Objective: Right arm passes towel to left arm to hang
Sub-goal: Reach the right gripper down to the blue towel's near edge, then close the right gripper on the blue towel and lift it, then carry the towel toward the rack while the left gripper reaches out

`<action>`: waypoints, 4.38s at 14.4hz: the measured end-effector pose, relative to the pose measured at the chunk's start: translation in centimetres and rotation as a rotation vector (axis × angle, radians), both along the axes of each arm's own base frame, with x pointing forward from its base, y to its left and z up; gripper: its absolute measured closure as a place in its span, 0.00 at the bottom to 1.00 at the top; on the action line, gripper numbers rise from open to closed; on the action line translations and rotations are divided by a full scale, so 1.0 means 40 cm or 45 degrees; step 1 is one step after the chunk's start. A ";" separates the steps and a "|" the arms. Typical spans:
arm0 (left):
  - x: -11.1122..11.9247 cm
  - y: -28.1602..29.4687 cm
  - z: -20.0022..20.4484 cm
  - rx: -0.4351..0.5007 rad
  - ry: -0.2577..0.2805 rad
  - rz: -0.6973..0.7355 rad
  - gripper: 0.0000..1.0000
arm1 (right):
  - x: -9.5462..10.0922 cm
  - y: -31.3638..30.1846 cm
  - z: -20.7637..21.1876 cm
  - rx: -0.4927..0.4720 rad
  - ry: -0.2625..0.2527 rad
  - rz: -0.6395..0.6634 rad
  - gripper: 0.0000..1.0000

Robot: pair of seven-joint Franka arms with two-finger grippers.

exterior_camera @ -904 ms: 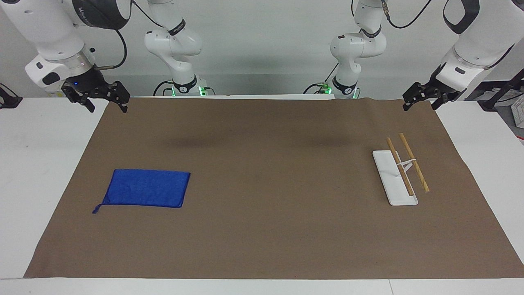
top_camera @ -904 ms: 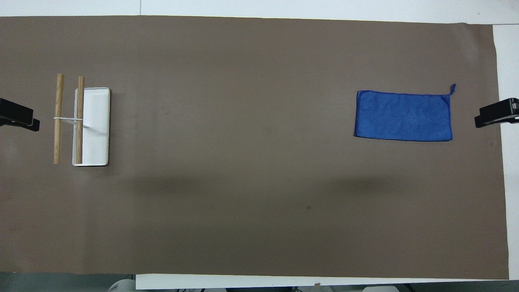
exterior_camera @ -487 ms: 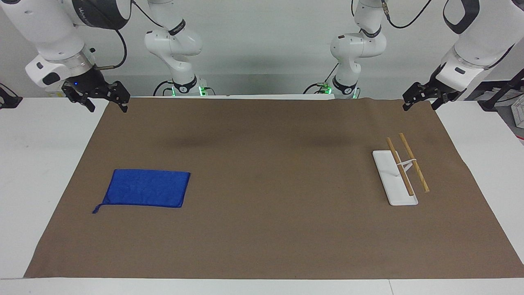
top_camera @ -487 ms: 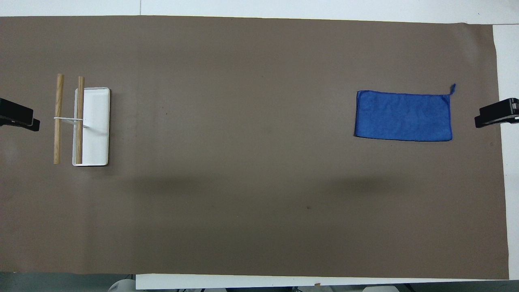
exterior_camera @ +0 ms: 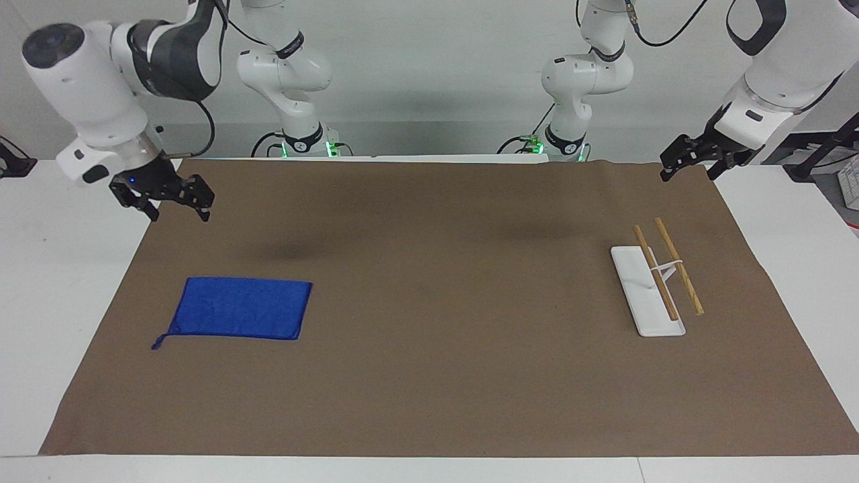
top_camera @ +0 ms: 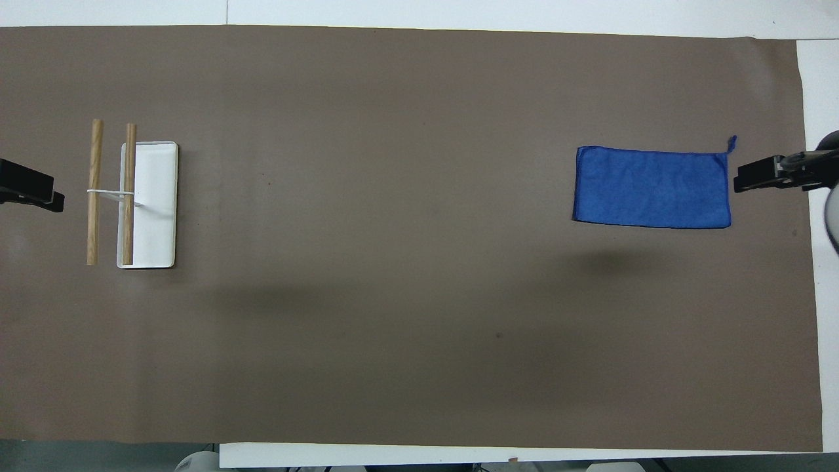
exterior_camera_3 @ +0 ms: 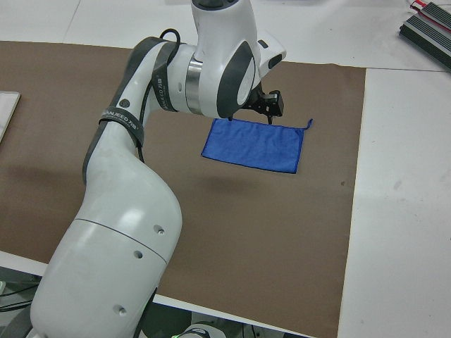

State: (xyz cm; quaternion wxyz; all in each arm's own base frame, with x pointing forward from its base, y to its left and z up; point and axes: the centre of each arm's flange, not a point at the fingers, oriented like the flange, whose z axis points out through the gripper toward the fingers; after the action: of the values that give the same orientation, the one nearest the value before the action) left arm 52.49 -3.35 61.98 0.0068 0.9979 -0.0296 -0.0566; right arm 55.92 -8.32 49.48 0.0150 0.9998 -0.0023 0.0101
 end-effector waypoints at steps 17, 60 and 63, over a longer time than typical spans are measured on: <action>0.000 0.000 0.000 0.000 0.000 0.000 0.00 | 0.071 0.011 -0.527 -0.014 -0.013 0.124 0.00; -0.049 -0.250 -0.246 -0.474 0.171 1.854 0.00 | -0.103 1.310 0.105 1.431 0.593 -1.629 0.95; -0.038 -0.237 -0.243 -0.513 0.165 1.894 0.00 | -0.097 1.311 0.103 1.435 0.602 -1.633 0.95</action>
State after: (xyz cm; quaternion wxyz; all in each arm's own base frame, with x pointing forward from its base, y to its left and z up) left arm 50.99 -12.83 52.26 0.2262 0.7295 0.6393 -0.0889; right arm 52.05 44.11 53.62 -0.4770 0.6408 -0.5638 -0.2098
